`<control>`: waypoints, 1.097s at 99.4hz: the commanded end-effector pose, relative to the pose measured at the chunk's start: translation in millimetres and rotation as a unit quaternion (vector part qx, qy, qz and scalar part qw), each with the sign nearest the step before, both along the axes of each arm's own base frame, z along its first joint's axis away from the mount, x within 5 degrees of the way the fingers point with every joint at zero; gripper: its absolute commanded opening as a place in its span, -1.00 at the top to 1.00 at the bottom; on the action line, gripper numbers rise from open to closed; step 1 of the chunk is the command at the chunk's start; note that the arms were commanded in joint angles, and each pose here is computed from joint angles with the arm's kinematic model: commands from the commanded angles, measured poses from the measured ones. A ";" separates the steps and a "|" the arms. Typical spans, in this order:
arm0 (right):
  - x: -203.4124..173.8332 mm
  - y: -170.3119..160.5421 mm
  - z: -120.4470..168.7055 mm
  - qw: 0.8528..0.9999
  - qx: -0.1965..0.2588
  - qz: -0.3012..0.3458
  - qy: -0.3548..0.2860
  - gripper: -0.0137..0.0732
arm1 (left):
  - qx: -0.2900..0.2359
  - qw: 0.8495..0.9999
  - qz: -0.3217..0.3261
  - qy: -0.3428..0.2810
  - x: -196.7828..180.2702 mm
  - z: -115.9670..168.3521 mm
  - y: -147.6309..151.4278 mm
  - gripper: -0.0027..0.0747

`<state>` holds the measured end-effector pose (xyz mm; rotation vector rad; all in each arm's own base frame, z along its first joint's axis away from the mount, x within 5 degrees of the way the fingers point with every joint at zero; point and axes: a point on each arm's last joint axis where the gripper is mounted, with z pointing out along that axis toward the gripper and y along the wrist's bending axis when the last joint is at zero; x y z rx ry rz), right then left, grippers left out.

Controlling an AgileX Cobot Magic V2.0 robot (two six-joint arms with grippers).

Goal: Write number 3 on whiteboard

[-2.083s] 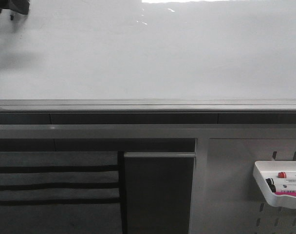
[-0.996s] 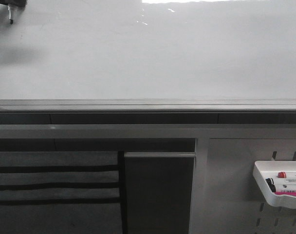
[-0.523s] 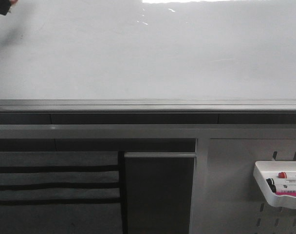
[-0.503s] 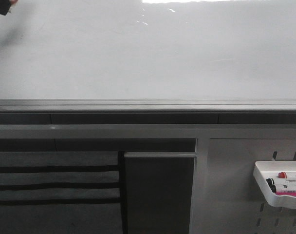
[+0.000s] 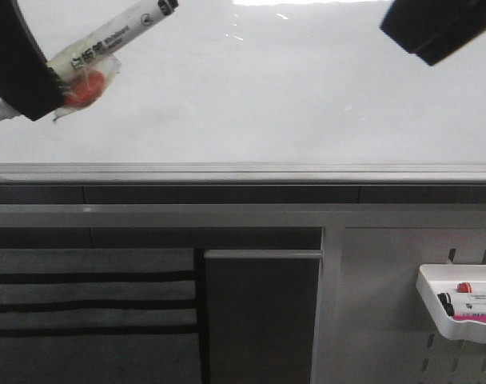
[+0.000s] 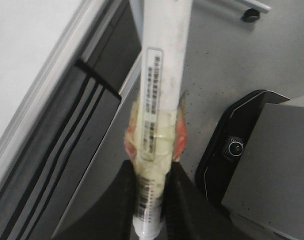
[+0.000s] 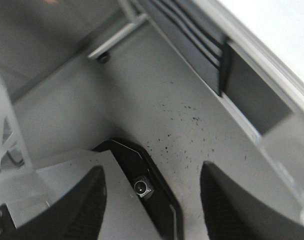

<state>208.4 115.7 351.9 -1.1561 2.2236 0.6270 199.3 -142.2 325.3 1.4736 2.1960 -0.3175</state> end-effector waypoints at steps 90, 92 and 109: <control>-23.9 71.8 40.0 0.958 0.055 0.242 -0.146 -0.15 | -0.073 0.980 -0.172 -0.066 -45.0 47.6 -48.9 0.98; -24.0 71.9 40.1 0.957 0.055 0.244 -0.148 -0.15 | -0.073 0.980 -0.172 -0.066 -45.0 47.6 -48.9 0.98; -23.8 72.2 40.5 0.949 0.051 0.262 -0.170 -0.15 | -0.073 0.980 -0.172 -0.066 -45.0 47.6 -48.9 0.98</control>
